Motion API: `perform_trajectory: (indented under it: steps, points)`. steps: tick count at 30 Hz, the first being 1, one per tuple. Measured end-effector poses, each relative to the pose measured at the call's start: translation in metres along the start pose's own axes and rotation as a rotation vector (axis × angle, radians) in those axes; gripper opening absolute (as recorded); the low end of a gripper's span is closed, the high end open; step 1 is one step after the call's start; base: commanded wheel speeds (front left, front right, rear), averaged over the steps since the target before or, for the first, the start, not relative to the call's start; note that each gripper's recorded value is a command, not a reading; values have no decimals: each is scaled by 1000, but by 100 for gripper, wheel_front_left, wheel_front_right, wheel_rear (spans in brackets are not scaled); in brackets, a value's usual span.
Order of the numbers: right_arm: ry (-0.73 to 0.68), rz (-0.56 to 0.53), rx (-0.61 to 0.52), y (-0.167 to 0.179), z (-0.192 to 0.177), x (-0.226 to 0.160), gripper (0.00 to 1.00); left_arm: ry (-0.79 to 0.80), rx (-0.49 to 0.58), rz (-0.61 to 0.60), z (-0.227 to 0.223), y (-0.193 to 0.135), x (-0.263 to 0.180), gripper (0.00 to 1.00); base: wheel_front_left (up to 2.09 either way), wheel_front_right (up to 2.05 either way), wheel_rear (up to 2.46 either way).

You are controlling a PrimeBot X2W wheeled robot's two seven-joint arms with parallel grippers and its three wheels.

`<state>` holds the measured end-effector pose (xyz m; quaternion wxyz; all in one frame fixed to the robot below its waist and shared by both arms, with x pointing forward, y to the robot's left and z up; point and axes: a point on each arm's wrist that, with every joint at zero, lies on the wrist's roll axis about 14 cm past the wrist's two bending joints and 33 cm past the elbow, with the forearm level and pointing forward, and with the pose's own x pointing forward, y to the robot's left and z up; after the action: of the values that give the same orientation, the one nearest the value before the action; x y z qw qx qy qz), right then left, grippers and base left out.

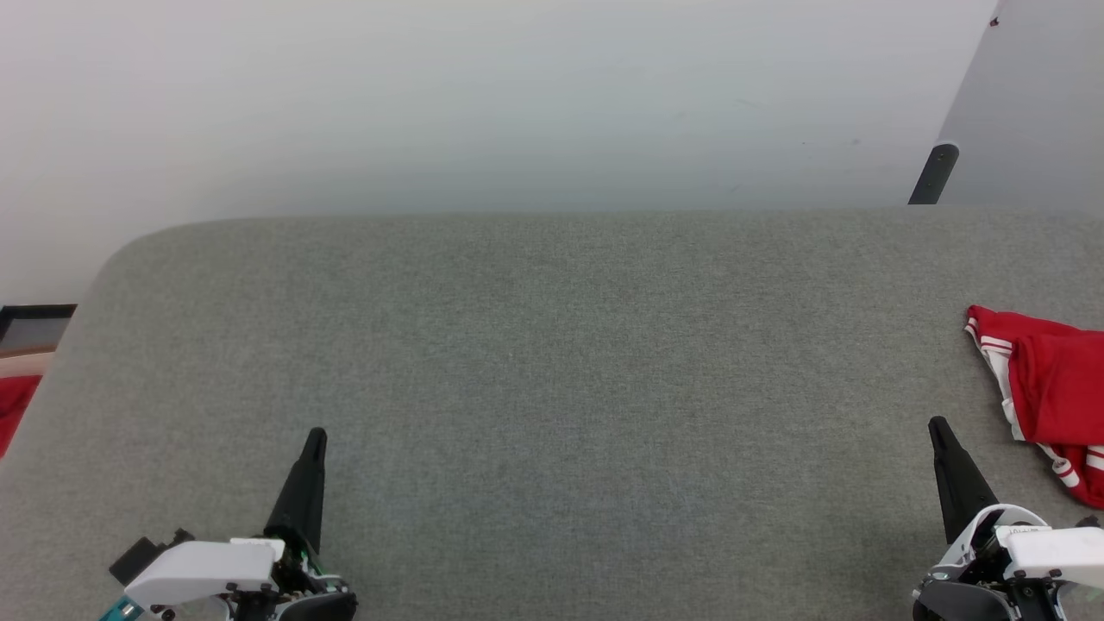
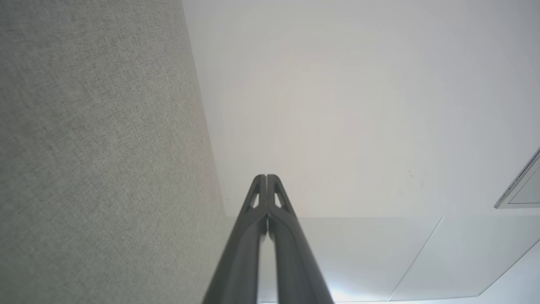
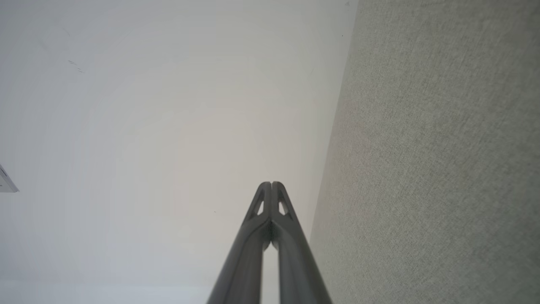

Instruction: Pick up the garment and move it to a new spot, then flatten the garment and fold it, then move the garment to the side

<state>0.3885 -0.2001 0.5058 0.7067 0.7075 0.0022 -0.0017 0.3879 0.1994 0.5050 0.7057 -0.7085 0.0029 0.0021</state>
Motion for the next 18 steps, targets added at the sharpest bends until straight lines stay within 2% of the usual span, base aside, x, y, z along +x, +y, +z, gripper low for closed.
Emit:
perform_trajectory:
  steps: [18]
  points:
    - [0,0,0,0,0,0,0,0,0,0,0,0,0,0,0,0,0]
